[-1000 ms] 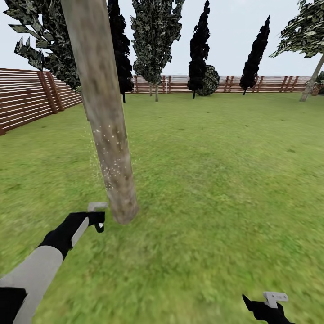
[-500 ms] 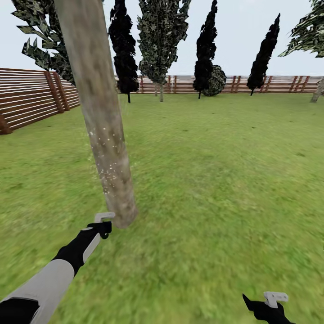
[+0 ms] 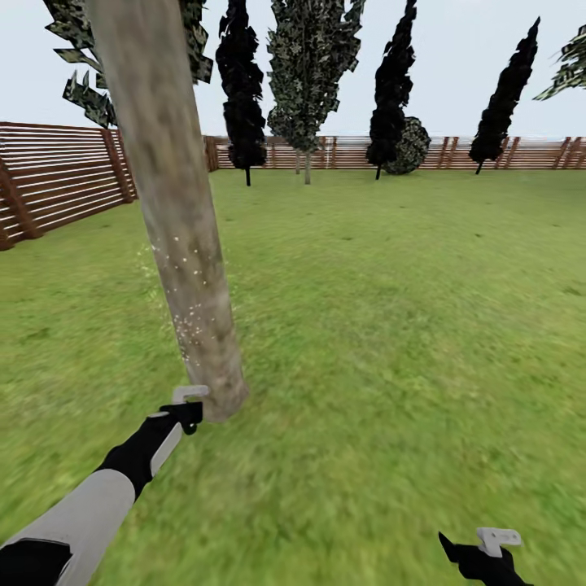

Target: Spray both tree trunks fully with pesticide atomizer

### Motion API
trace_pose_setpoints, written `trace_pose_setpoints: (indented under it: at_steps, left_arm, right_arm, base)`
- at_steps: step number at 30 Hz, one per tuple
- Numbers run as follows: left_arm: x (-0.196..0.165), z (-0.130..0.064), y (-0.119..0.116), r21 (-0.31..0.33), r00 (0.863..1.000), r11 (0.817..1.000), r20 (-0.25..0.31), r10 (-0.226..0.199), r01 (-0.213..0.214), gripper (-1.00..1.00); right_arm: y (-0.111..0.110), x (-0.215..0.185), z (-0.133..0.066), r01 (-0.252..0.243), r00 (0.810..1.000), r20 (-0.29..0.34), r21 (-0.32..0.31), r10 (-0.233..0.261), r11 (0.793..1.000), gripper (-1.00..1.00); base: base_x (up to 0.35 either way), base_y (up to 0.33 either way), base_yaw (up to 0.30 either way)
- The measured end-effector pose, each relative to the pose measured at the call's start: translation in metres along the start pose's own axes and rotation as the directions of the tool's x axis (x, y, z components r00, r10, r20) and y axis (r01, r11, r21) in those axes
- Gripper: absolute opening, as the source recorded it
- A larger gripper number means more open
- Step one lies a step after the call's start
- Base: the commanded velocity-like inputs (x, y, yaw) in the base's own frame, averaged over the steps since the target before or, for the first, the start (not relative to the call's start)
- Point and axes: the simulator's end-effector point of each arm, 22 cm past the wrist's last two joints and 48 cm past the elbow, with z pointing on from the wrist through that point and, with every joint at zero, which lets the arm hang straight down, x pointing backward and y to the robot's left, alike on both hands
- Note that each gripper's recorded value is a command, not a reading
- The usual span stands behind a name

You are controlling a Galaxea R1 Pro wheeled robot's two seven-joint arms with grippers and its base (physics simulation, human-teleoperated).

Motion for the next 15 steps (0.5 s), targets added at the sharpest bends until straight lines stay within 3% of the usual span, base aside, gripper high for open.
trace_pose_setpoints:
  at_steps: [5, 8, 15]
  left_arm:
    - [0.004, 0.0, -0.005, 0.006, 1.0, 1.0, -0.016, 0.002, -0.001, -1.0]
    - [0.014, -0.001, -0.008, 0.01, 0.998, 1.0, -0.064, 0.012, -0.012, -1.0]
    - [0.015, -0.001, -0.008, 0.013, 0.997, 1.0, -0.071, 0.011, -0.011, -1.0]
  right_arm:
    - [0.0, 0.0, 0.0, -0.001, 1.0, 0.001, 0.001, 0.001, 1.0, 1.0]
    - [0.0, 0.0, 0.0, -0.001, 1.0, 0.001, 0.001, 0.001, 1.0, 1.0]
    - [0.0, 0.0, 0.0, 0.0, 1.0, 0.0, 0.0, 0.0, 1.0, 1.0]
  base:
    - [0.252, -0.176, 0.043]
    - [0.249, -0.18, 0.001]
    - [0.054, -0.264, 0.181]
